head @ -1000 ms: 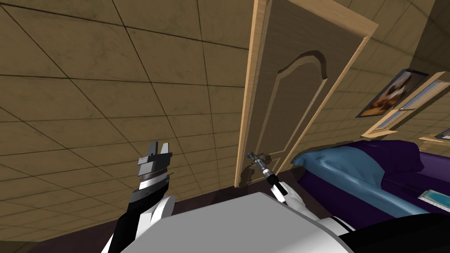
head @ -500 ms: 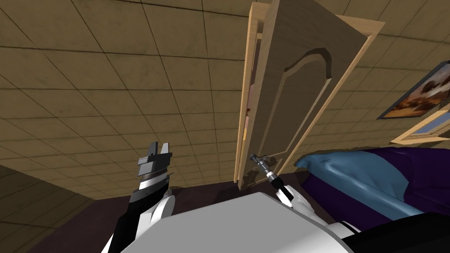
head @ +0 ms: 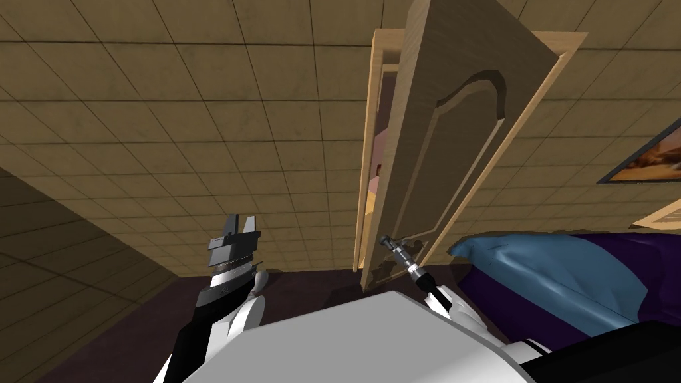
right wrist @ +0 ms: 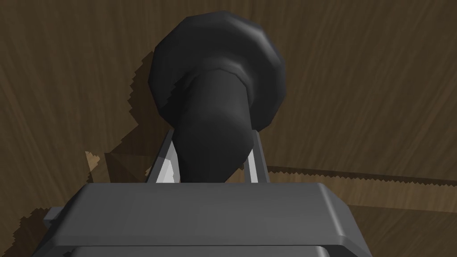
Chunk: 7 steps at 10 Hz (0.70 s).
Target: Pull the door open
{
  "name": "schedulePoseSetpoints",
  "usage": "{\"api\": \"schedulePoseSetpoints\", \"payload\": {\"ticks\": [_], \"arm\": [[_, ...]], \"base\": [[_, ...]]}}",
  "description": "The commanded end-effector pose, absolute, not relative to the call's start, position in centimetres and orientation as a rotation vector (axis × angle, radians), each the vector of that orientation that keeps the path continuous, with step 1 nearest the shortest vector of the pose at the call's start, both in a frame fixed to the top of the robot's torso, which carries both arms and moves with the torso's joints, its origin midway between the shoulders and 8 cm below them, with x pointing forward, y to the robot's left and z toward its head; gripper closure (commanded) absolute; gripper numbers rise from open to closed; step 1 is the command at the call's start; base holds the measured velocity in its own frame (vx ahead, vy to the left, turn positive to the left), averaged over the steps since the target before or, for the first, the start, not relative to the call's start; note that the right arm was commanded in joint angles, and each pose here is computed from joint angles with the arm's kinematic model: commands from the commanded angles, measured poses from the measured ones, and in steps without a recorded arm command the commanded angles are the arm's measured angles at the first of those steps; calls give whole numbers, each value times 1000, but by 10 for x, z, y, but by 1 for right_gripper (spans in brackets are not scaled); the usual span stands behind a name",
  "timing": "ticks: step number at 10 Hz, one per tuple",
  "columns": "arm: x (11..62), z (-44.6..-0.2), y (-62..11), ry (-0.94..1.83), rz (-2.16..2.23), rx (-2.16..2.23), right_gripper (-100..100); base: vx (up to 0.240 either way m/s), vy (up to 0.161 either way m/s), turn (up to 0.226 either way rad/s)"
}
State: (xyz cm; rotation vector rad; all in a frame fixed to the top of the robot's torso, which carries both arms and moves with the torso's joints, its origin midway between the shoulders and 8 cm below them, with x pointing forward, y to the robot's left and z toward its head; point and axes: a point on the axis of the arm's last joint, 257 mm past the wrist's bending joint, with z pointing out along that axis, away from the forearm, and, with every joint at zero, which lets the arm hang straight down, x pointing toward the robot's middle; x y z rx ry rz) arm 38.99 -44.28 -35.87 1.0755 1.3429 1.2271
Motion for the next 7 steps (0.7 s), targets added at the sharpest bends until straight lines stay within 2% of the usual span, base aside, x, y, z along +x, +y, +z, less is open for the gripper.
{"api": "schedulePoseSetpoints", "payload": {"ticks": [1, 2, 7], "arm": [[390, -359, -443, 1343, 1227, 1075, 100], [383, -359, -445, 1347, 1235, 1070, 100], [359, -357, -455, 1360, 1247, 1055, 100]], "base": [[-79, -28, 45], [-103, -48, 156], [-191, -86, 172]]}}
